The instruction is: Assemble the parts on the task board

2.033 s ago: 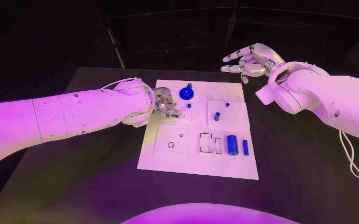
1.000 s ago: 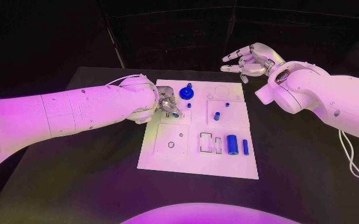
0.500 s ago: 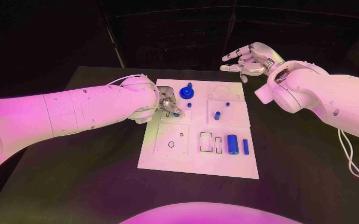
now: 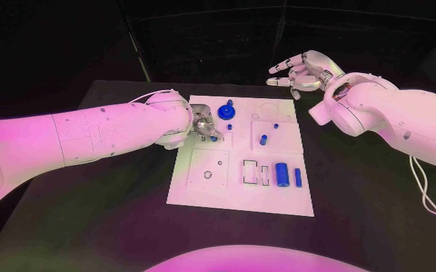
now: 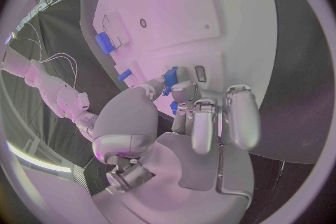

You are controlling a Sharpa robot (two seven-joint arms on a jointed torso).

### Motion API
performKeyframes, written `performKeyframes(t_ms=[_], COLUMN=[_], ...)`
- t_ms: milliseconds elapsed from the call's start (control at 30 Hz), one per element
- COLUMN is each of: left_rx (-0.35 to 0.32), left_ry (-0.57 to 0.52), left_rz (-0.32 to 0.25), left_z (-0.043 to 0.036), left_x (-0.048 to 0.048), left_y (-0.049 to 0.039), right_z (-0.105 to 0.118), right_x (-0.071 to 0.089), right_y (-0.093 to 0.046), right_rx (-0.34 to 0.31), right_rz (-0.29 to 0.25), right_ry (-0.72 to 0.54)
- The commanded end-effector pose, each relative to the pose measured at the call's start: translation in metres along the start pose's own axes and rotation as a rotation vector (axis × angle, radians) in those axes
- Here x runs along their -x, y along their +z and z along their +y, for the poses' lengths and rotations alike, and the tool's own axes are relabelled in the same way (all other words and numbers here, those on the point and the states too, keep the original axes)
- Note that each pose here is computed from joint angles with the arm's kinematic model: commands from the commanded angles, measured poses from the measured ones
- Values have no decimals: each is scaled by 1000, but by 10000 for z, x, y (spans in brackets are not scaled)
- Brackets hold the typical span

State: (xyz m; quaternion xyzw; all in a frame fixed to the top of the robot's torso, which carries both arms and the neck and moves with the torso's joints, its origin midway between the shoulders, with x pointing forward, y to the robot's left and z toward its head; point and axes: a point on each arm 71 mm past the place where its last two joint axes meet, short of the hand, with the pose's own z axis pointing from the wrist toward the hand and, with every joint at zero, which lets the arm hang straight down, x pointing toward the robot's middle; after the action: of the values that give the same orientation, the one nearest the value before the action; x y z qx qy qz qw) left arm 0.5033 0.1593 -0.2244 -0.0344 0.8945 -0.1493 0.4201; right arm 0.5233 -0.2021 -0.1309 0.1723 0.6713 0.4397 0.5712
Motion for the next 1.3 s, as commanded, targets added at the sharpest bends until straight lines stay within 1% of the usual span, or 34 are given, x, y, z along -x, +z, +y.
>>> performKeyframes(t_ms=[33, 567, 767, 900, 967, 1067, 1200, 1300], left_rx=[6, 13, 12, 10, 7, -2, -15, -16], left_ry=[12, 6, 1, -4, -9, -25, -59, -84], left_rz=[27, 17, 9, -2, -15, -34, -54, -73], left_z=[11, 41, 48, 58, 60, 47, 37, 55], left_x=[-54, -34, -25, 1, 45, 141, 357, 521], left_y=[14, 17, 2, -24, -53, -101, -201, -257], right_z=[20, 17, 17, 14, 12, 7, 1, -2], right_x=[6, 12, 13, 16, 19, 23, 30, 29], right_y=[5, 1, 1, 0, 1, 2, 4, 5], right_rx=[13, 13, 14, 13, 13, 13, 11, 10], right_rz=[-4, -5, -6, -7, -8, -10, -12, -11], right_ry=[-2, -3, -3, -3, -3, -4, -5, -5])
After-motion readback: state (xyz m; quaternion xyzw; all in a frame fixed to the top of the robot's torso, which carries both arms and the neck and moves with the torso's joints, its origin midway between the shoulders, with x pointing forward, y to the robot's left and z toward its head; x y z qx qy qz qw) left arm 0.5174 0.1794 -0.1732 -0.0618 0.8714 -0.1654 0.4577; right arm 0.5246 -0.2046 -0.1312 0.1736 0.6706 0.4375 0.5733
